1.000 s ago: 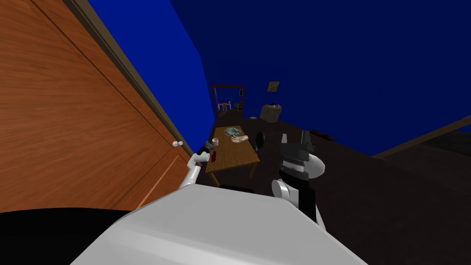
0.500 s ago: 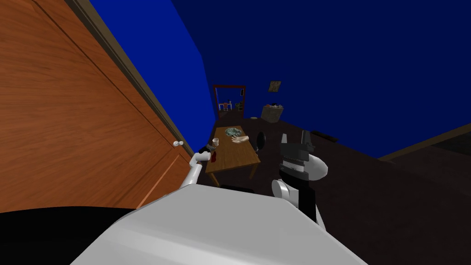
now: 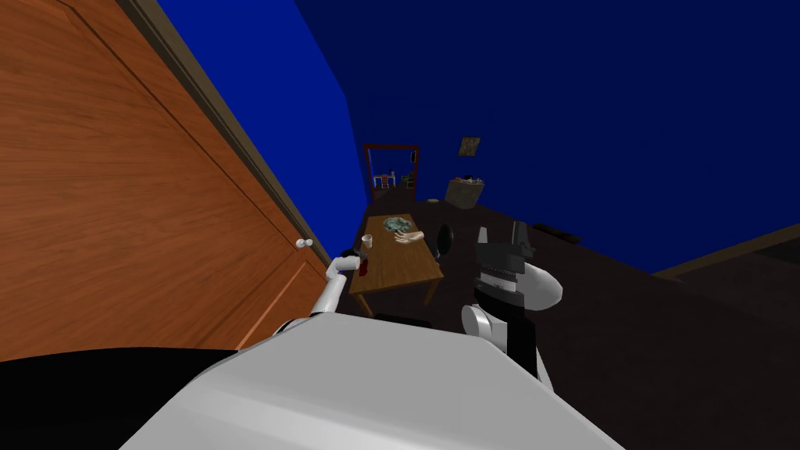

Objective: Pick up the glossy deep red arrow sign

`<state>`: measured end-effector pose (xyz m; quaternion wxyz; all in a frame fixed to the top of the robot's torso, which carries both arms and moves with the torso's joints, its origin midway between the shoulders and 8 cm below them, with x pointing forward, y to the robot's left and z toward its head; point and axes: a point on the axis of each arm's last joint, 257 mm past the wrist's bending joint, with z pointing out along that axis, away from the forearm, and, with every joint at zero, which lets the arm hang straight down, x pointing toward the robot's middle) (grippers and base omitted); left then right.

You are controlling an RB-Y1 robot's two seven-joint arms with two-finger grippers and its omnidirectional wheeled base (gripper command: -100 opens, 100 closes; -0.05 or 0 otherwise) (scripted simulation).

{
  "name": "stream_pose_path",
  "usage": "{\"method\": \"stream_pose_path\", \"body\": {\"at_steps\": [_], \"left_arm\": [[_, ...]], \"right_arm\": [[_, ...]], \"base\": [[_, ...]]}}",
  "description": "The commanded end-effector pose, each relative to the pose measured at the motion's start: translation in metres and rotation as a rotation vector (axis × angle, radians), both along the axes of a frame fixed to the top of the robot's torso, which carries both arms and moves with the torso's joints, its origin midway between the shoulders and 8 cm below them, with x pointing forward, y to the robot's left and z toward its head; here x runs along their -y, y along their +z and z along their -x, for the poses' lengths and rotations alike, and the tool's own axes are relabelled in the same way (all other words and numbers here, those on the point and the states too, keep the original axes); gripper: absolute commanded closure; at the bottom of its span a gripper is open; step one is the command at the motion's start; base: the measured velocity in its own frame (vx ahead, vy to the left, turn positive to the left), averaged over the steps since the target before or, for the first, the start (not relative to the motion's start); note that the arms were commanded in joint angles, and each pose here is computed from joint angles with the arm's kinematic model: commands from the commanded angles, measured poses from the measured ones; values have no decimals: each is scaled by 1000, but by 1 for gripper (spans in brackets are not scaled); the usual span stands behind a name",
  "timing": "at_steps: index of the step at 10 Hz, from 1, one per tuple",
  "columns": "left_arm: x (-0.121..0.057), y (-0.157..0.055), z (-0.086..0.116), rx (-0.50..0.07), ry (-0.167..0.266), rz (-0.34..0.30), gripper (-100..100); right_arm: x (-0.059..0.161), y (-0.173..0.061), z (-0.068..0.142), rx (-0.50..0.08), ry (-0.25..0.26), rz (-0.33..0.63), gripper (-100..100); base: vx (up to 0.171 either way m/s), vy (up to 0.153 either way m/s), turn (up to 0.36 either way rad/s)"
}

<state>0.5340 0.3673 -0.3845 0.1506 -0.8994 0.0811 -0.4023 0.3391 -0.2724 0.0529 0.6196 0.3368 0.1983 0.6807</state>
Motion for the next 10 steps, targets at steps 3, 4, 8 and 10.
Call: {"method": "stream_pose_path", "body": {"at_steps": [3, 4, 8, 10], "left_arm": [[11, -32, 10, -114, 68, 109, -100], [12, -40, 16, -141, 70, 114, -100], [26, -67, 33, -264, 143, 214, -100], [31, -77, 41, -309, 164, 241, -100]], "right_arm": [[0, 0, 0, 0, 0, 0, 0], [0, 0, 0, 0, 0, 0, 0], [0, 0, 0, 0, 0, 0, 0], [0, 0, 0, 0, 0, 0, 0]], "base": [[18, 0, 42], [18, 1, 19], [14, 4, 37], [12, 5, 22]]}}
